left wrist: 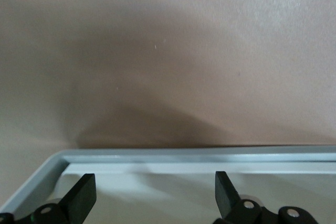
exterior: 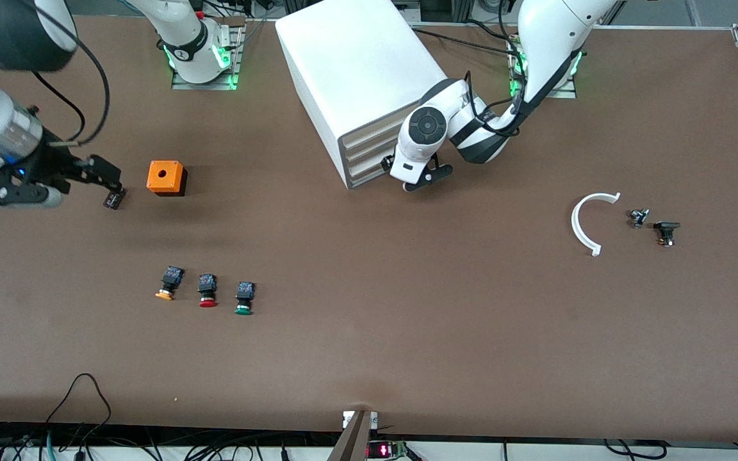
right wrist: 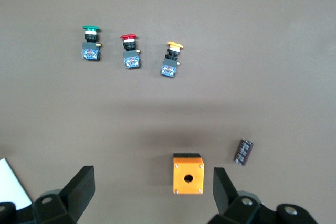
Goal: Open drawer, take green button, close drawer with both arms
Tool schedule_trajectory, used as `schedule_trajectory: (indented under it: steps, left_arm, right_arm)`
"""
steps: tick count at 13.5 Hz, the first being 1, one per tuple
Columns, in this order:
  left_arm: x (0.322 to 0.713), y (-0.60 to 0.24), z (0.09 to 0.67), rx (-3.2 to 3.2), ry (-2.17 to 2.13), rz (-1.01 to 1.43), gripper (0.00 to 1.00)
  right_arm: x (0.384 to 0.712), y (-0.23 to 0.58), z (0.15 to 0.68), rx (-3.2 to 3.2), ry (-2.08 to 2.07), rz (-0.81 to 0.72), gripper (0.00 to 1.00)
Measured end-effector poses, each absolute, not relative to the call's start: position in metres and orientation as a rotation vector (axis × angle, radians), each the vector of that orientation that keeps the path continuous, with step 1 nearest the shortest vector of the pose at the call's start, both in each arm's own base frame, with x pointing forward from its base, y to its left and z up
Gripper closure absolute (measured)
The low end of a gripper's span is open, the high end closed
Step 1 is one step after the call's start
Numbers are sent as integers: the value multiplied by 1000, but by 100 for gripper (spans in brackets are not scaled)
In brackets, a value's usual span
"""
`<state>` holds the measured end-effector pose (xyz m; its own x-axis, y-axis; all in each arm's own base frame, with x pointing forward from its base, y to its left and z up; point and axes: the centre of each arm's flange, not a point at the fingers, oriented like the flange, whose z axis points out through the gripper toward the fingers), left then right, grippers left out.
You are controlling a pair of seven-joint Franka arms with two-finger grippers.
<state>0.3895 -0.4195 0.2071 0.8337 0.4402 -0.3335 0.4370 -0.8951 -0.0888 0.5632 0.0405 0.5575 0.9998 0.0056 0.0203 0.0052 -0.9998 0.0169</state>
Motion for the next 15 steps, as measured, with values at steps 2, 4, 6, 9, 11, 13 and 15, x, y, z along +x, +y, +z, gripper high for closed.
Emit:
schedule_trajectory:
  steps: [2,4,6,9,11,13,15]
  left_arm:
    - [386,-423,209,-3001,-723,567,0]
    - [386,-423,209,-3001,-725,567,0]
    - [386,-423,209,-3000,-727,568,0]
    - [390,-422,211,-3003,-732,569,0]
    - [408,-418,228,-2985,-699,584,0]
    - [444,-404,266,-2947,-628,619,0]
    - [486,-375,314,-2939,-546,633,0]
  right_arm:
    - [554,39,576,3125,5,70,0]
    - [553,38,584,3125,-3,87,0]
    - [552,36,588,3125,-24,79,0]
    - [555,36,594,3125,-32,82,0]
    - [558,36,597,3124,-33,64,0]
    - [560,36,598,3124,-33,55,0]
    - [560,36,598,3124,-33,46,0]
